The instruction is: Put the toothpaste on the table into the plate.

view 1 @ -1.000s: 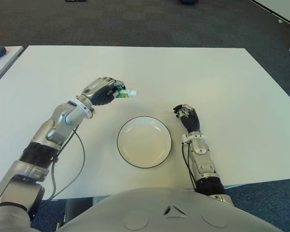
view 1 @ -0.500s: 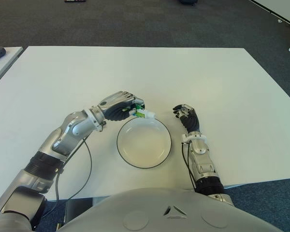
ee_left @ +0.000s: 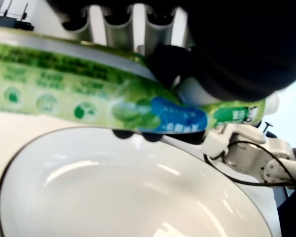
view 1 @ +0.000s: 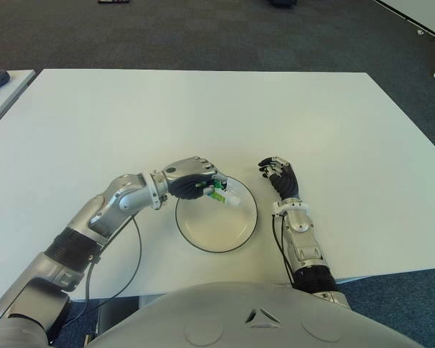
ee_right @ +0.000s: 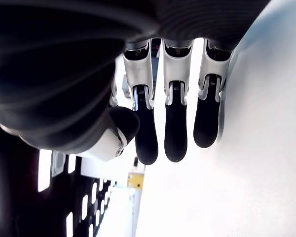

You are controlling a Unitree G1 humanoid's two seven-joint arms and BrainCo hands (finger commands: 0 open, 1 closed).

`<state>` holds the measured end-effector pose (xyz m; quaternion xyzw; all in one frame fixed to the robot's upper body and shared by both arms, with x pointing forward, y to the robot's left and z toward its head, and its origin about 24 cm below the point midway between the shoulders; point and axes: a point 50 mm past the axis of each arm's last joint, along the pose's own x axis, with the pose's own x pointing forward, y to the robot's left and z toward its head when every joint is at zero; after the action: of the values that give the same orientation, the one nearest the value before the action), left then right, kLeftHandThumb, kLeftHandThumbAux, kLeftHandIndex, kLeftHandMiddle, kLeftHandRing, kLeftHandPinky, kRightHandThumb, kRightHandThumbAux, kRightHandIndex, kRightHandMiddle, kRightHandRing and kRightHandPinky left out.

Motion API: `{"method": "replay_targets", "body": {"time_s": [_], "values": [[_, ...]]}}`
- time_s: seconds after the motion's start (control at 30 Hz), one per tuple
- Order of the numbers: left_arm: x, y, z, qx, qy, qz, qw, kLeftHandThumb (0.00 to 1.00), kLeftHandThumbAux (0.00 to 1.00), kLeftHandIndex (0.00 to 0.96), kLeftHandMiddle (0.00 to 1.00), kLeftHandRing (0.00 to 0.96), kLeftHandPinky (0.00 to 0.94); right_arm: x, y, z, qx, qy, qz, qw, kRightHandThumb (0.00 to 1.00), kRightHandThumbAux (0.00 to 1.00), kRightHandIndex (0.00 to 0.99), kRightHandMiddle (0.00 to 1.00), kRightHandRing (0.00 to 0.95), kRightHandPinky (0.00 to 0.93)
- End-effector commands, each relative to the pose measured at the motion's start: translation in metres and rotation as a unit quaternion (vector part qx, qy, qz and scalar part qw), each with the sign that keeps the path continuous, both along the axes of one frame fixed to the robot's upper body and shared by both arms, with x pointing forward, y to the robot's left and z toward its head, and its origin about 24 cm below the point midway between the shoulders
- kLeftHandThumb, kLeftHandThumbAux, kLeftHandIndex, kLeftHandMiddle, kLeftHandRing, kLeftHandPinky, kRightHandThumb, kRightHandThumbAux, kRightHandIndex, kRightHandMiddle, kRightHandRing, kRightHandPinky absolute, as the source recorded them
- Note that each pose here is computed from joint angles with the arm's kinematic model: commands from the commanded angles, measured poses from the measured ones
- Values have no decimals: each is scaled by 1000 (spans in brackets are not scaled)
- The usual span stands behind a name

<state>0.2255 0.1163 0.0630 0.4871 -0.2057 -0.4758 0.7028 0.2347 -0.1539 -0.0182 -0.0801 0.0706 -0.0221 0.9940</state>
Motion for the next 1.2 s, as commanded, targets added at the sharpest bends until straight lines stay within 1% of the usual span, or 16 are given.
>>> {"method": "replay_targets", "body": {"time_s": [0.03,0.13,0.33,0.5,0.63,0.73,0.8,0.83,0.87,0.9,1.0,1.03,1.07,1.13,1.17,1.2], "values": [[-2,-6,-13,27,10,-23,999,846,667,429,591,848,842,-1,-1,-3,1,6,-1,1000,714,733,421,448,425,429],[-4,-7,-18,30,15,-26,999,845,668,428,591,843,836,-1,-1,-3,1,7,-2,1000,714,734,421,446,422,425],[-15,-7,-40,33,32,-27,999,845,669,425,596,839,846,-2,-1,-3,1,10,-5,1000,714,734,421,445,414,413],[-15,-8,-43,31,29,-28,999,845,669,425,606,845,857,-2,-1,-3,2,9,-4,1000,715,734,421,444,414,420],[-15,-8,-44,28,19,-30,999,846,669,425,610,848,861,-2,-1,-3,1,10,-4,1000,715,733,422,444,414,418],[-16,-10,-44,26,-8,-46,999,845,667,442,529,855,865,-2,-1,-2,0,9,-3,1000,715,734,421,442,413,417],[-17,-11,-45,28,-25,-61,997,844,666,445,510,855,864,-2,-1,-2,1,8,-3,1000,715,734,422,442,413,419],[-17,-11,-45,29,-30,-66,997,841,668,432,540,828,831,-2,-1,-2,1,7,-3,1000,715,733,422,443,414,422],[-17,-11,-45,29,-31,-69,997,840,669,428,550,819,819,-2,-1,-2,1,7,-3,1000,715,733,422,443,415,423],[-17,-11,-46,30,-32,-70,997,838,670,420,564,793,785,-2,-1,-2,1,7,-3,1000,715,733,422,444,416,425],[-17,-10,-48,30,-29,-76,996,834,672,408,577,739,707,-2,-1,-2,2,5,-2,1000,715,733,422,446,419,428],[-17,-10,-49,30,-28,-78,996,782,686,415,621,719,678,-2,-1,-2,2,5,-2,1000,714,733,422,446,419,427],[-17,-10,-49,31,-27,-79,996,763,690,417,638,712,667,-2,-1,-2,3,4,-2,1000,714,733,422,446,419,427],[-16,-10,-49,33,-28,-79,996,717,703,421,632,654,608,-2,-1,-2,3,4,-2,1000,714,733,422,446,419,425],[-15,-10,-49,38,-30,-76,996,617,682,400,586,599,560,-2,-1,-2,3,4,-2,1000,714,733,422,445,419,424],[-14,-9,-48,41,-32,-74,996,443,654,302,444,448,424,-2,-1,-2,2,4,-2,1000,713,733,422,445,419,426]]}}
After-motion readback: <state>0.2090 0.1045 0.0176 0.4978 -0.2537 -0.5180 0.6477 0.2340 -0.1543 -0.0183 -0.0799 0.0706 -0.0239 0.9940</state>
